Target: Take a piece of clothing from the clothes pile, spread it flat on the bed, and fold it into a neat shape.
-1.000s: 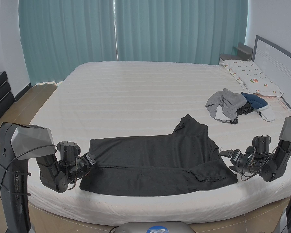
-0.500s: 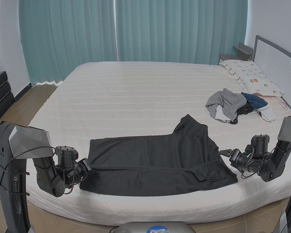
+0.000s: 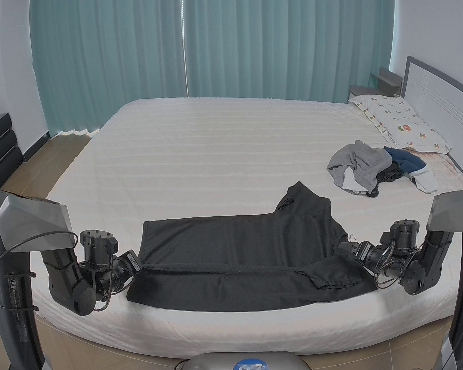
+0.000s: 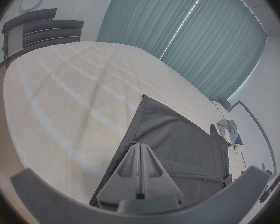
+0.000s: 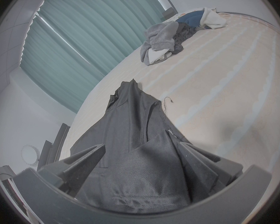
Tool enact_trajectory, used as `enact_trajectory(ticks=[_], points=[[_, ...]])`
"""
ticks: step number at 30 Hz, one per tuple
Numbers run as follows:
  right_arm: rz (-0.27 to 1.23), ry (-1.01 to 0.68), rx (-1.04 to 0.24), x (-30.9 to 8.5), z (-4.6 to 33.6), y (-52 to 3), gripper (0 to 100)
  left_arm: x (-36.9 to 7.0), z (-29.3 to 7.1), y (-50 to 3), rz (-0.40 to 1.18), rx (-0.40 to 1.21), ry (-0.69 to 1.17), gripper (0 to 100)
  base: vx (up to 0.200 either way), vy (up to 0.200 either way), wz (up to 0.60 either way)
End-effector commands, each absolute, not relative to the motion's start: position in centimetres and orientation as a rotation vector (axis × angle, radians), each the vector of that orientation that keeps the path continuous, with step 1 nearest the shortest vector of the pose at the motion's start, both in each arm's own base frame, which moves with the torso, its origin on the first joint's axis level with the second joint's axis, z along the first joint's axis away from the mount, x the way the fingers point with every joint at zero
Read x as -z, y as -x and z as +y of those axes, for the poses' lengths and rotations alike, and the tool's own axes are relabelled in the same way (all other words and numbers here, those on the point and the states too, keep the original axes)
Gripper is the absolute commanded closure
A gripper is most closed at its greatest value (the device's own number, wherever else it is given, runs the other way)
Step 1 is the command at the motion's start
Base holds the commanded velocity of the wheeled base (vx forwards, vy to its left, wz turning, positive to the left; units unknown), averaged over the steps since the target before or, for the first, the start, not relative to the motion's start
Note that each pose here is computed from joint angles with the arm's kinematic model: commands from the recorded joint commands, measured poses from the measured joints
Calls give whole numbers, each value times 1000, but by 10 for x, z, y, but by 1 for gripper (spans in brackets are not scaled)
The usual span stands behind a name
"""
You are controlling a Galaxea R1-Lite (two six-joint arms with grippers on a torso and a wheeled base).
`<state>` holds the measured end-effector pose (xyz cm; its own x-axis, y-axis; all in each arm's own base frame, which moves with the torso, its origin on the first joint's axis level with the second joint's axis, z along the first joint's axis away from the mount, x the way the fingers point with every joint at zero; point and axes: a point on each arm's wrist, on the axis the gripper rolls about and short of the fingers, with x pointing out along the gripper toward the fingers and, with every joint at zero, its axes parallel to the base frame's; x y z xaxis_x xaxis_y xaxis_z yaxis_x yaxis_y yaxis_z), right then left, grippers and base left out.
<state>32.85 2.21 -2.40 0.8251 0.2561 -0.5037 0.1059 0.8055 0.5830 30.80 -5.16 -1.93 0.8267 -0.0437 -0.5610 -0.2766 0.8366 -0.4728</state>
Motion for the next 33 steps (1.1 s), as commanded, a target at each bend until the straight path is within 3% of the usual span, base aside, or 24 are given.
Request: enact_trajectory(ticks=[1,20,21,33], points=[[630,-636,-88,38,24,-332,0,11,-51,-304,578,-126,577,100,0,0,0],[630,-627,-86,49,21,-340,0,8,-50,-301,578,-126,576,100,0,0,0],[630,-627,-86,49,21,-340,100,8,-50,-301,578,-126,576,100,0,0,0],[574,-632,-91,35,16,-331,100,7,-50,-298,581,-126,572,100,0,0,0]])
